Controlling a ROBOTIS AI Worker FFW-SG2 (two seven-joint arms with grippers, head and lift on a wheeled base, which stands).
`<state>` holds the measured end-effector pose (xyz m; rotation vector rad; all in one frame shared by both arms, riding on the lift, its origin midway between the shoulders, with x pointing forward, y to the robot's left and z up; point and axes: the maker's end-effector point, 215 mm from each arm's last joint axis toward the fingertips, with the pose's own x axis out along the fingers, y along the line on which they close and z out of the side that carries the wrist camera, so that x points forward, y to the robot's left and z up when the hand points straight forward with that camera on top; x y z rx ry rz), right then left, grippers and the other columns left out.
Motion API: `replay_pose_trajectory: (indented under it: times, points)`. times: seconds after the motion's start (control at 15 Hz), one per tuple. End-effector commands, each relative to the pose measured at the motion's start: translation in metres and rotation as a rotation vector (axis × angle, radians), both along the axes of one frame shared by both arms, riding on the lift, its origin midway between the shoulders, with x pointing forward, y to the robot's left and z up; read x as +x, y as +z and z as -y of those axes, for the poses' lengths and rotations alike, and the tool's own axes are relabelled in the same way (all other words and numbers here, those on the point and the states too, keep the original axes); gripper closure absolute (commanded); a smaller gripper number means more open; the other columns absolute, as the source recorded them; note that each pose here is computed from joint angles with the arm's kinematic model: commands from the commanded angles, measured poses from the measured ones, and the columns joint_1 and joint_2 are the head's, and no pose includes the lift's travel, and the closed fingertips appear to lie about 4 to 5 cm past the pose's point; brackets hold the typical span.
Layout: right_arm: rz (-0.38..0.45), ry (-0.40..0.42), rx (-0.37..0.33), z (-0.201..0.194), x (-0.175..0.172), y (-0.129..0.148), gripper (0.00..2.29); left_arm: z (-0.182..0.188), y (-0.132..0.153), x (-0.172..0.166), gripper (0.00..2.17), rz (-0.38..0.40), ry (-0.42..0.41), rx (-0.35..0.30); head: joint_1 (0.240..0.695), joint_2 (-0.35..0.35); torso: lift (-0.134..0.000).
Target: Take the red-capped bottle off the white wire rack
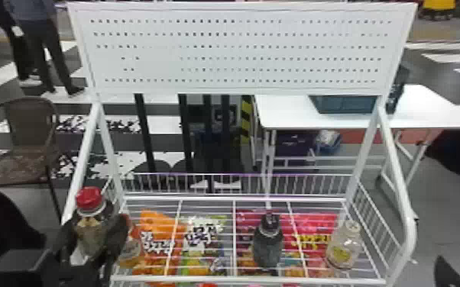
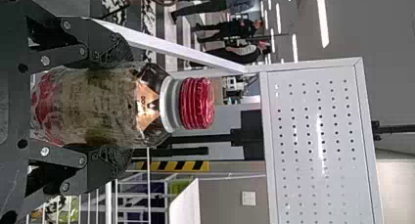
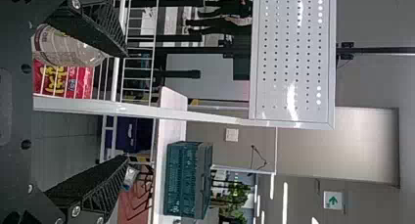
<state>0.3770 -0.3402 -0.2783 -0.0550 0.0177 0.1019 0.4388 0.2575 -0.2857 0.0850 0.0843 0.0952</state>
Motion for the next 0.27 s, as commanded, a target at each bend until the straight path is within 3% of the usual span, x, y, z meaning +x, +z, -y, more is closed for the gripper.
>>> replay_pose_trajectory:
  times: [0.0,0.2]
  points:
    - [0.004,0.001,-0.002,-0.0001,0.0012,0.0019,0.14,0.0012,-0.0014,-0.0002,1.97,-0.003,-0.002,-0.002,0.499,0.000,0.000]
    - [0.008,-0.001,-0.001,0.0009,0.0023,0.0036,0.14,0.0029,-0.0022,0.0005,1.95,-0.003,-0.005,-0.004,0.499,0.000,0.000]
